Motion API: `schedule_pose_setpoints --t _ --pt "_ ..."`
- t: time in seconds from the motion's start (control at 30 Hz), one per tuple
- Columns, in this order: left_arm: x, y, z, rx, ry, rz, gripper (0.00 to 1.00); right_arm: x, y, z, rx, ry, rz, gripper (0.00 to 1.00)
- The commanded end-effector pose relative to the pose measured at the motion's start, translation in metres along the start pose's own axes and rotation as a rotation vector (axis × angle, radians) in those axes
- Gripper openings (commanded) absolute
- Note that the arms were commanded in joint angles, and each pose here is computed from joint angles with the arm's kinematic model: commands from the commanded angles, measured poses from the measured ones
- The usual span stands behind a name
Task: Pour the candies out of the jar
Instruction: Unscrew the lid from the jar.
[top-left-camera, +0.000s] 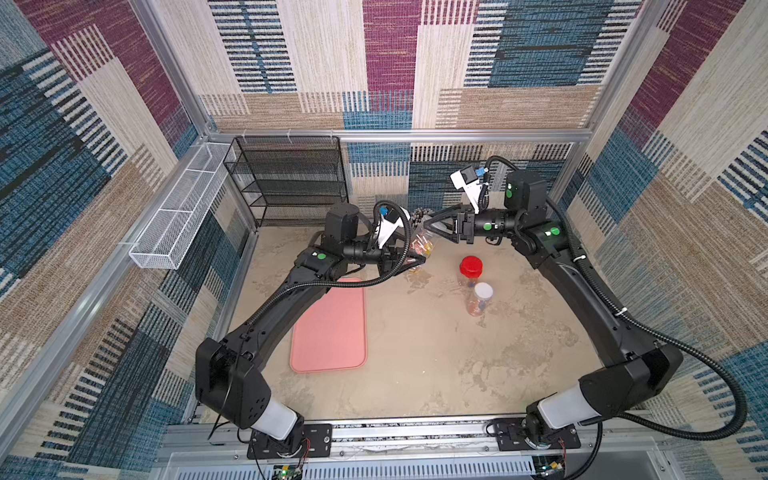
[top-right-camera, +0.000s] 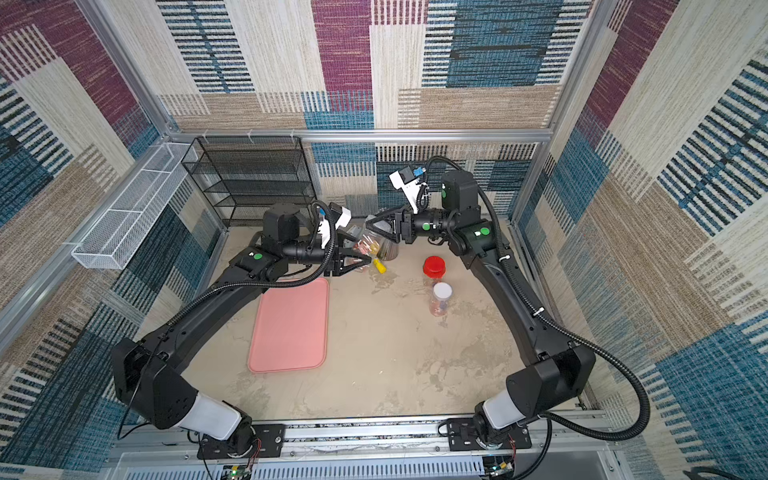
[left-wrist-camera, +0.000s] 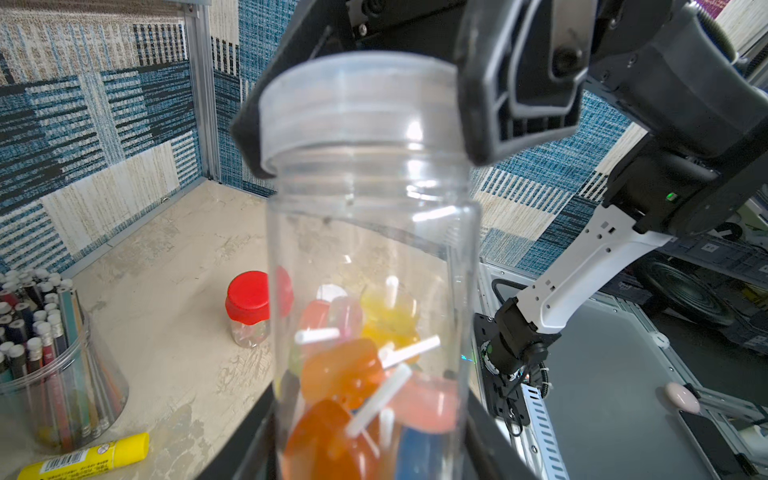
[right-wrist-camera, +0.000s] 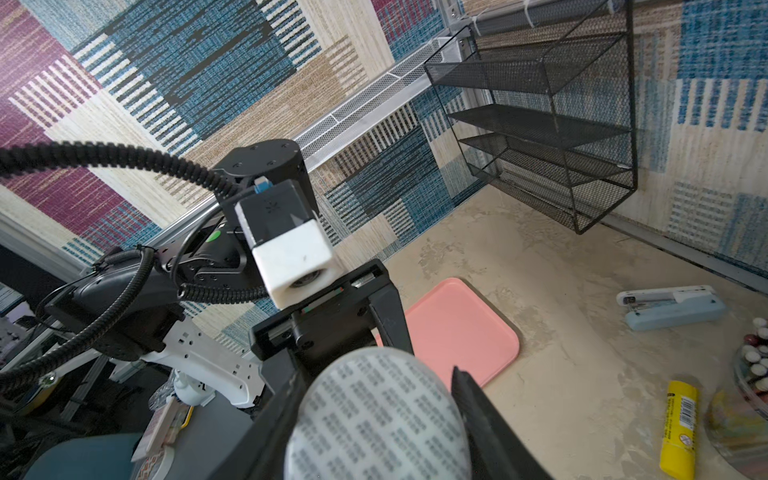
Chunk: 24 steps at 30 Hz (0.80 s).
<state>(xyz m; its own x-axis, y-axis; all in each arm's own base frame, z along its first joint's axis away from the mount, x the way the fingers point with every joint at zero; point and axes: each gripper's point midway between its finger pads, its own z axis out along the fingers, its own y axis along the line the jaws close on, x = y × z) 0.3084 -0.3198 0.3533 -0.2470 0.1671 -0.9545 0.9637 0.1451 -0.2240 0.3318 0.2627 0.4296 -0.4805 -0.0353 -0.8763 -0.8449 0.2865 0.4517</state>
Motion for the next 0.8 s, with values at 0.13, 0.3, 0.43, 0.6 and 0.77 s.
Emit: schedule_pose_setpoints --t 0.13,0.3,0.43,0.6,0.77 --pt "0.017 -0.007 -0.004 0.038 0.042 -0.034 0.0 -0.007 0.022 -0.009 -0.118 0.0 -0.105 0.48" --pt "0.017 -0.008 -0.005 0.054 0.04 -0.034 0.0 -0.008 0.031 -0.012 -0.169 0.01 -0.11 0.48" --pt "0.018 -0.008 -0.005 0.064 0.04 -0.037 0.0 -0.009 0.03 -0.013 -0.157 0.01 -0.115 0.49" --pt "0.02 -0.009 -0.005 0.06 0.044 -0.038 0.0 -0.012 0.026 -0.015 -0.1 -0.002 -0.141 0.49" --pt "0.024 -0.008 -0.006 0.053 0.055 -0.04 0.0 -0.019 0.026 -0.019 -0.068 -0.013 -0.165 0.49"
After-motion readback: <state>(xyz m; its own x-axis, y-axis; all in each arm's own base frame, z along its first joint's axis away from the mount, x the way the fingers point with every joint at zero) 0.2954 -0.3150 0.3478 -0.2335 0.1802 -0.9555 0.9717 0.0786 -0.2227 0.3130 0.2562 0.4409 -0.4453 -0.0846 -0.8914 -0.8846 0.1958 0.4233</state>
